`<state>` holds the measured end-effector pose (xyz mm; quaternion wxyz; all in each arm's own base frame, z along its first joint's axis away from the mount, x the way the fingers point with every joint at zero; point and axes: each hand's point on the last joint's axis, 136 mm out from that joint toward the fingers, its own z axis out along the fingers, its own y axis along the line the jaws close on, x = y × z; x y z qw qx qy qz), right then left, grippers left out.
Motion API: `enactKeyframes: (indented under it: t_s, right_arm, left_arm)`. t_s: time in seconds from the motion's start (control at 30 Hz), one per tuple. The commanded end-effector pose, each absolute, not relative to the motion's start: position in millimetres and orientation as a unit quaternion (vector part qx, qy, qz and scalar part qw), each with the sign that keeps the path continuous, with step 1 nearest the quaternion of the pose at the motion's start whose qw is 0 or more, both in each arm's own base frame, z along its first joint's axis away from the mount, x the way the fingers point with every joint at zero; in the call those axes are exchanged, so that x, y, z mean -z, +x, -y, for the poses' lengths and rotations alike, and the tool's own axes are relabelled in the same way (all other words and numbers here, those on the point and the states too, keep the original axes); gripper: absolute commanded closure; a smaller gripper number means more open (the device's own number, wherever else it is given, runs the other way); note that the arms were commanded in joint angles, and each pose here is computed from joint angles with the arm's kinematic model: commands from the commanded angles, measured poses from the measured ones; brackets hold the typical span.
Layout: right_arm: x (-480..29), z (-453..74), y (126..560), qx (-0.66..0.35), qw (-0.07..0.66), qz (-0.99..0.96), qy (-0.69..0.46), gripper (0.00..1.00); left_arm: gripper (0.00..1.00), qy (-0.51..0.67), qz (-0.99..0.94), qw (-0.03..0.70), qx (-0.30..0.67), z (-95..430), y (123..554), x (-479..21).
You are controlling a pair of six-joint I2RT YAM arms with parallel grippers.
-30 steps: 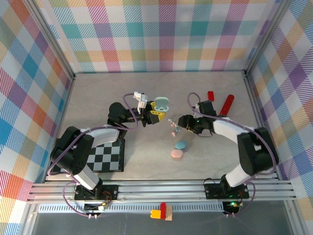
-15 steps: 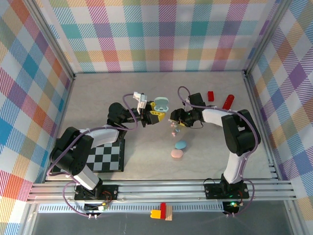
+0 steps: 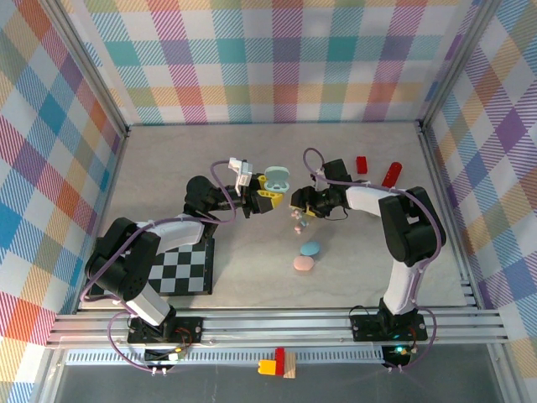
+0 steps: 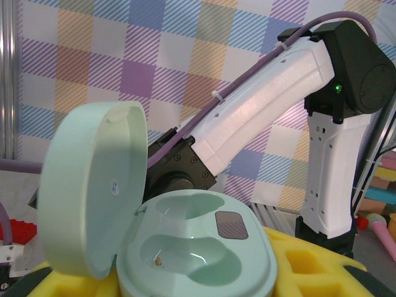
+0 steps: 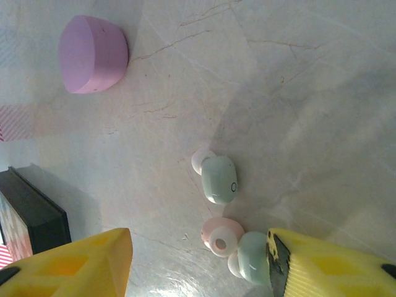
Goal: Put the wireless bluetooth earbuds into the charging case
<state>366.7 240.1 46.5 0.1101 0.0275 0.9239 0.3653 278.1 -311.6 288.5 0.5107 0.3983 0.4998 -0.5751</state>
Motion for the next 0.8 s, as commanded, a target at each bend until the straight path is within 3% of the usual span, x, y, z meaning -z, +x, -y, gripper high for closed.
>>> enactKeyframes:
  t_s: [0.0,0.3,0.57,0.77]
  right_arm:
    - [-50.8,-233.0,365.7,-0.361,0.121,-0.924,0.039,0.45]
    - [-38.5,-233.3,353.9,-0.370,0.093,-0.923,0.057,0.58]
    - [-34.0,-243.5,346.2,-0.380,0.071,-0.922,0.036,0.57]
    - [-39.1,-245.6,351.0,-0.386,0.083,-0.918,0.033,0.63]
  left_arm:
    - [0.69,0.414,-0.473,0.534,0.566,307.1,273.9,-300.1]
    - [0.69,0.414,-0.473,0.533,0.566,307.4,273.7,-299.4]
    - [0.69,0.416,-0.472,0.533,0.566,307.3,273.0,-300.0]
    - [0.69,0.416,-0.471,0.533,0.567,306.8,272.0,-301.0]
